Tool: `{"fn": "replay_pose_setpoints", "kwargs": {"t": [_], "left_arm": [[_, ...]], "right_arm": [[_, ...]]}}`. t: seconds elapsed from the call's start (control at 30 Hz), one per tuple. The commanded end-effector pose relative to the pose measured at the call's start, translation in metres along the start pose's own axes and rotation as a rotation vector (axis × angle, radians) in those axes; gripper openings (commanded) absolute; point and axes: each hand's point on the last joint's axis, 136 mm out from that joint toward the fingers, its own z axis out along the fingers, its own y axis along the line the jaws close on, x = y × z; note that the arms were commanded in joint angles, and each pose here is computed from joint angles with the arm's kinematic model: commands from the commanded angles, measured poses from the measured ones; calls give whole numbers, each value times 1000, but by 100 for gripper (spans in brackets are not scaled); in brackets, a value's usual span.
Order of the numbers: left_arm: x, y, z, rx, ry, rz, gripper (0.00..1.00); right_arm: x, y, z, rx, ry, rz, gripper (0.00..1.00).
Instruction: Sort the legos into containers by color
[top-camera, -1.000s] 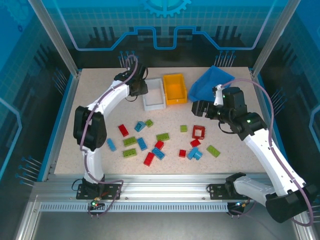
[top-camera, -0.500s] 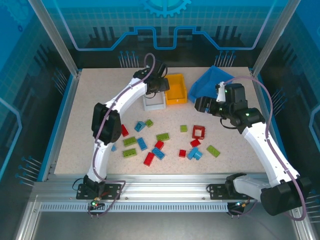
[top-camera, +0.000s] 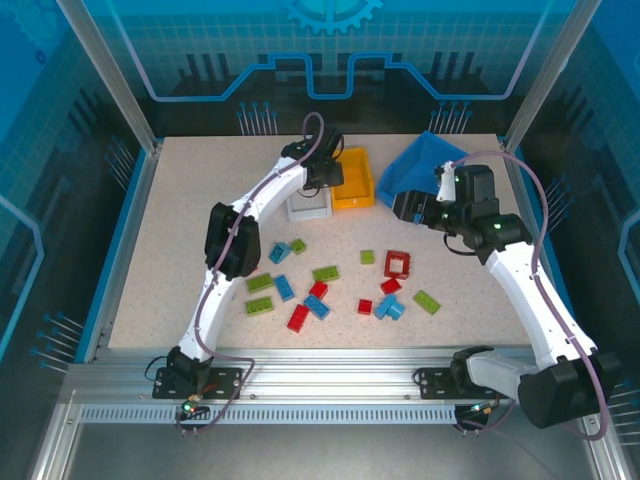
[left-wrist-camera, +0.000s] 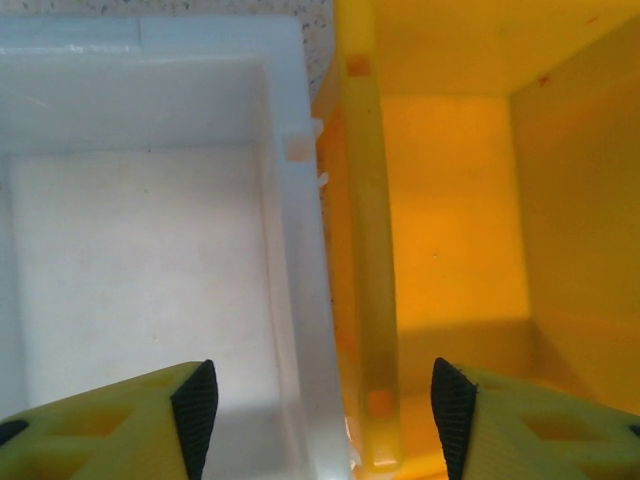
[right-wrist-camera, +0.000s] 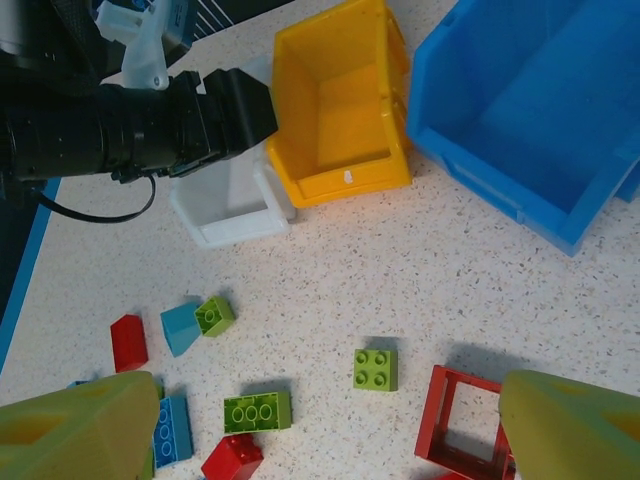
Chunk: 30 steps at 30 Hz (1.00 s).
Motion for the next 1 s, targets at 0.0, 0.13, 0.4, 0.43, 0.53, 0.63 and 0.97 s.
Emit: {"fn": "replay_pose_setpoints", "kwargs": {"t": [0.0, 0.13, 0.4, 0.43, 0.53, 0.63, 0.97], "left_arm": [[3, -1, 9, -11, 11, 78, 58], [3, -4, 14, 0, 7, 114, 51], [0, -8, 10, 6, -5, 187, 29], [-1, -6, 7, -3, -8, 194, 26], [-1, -1, 1, -26, -19, 213, 23], [-1, 7, -6, -51, -28, 225, 21], [8, 41, -31, -134, -44, 194, 18]], "right_arm": [[-8, -16, 3, 35, -16, 22, 90], [-25, -43, 8, 105, -50, 81, 90], [-57, -115, 50, 275, -37, 188, 86], [-61, -123, 58, 287, -29, 198, 86], [-73, -142, 81, 320, 3, 204, 84], [-78, -160, 109, 363, 64, 184, 80], [-61, -174, 176, 427, 269, 122, 58]]}}
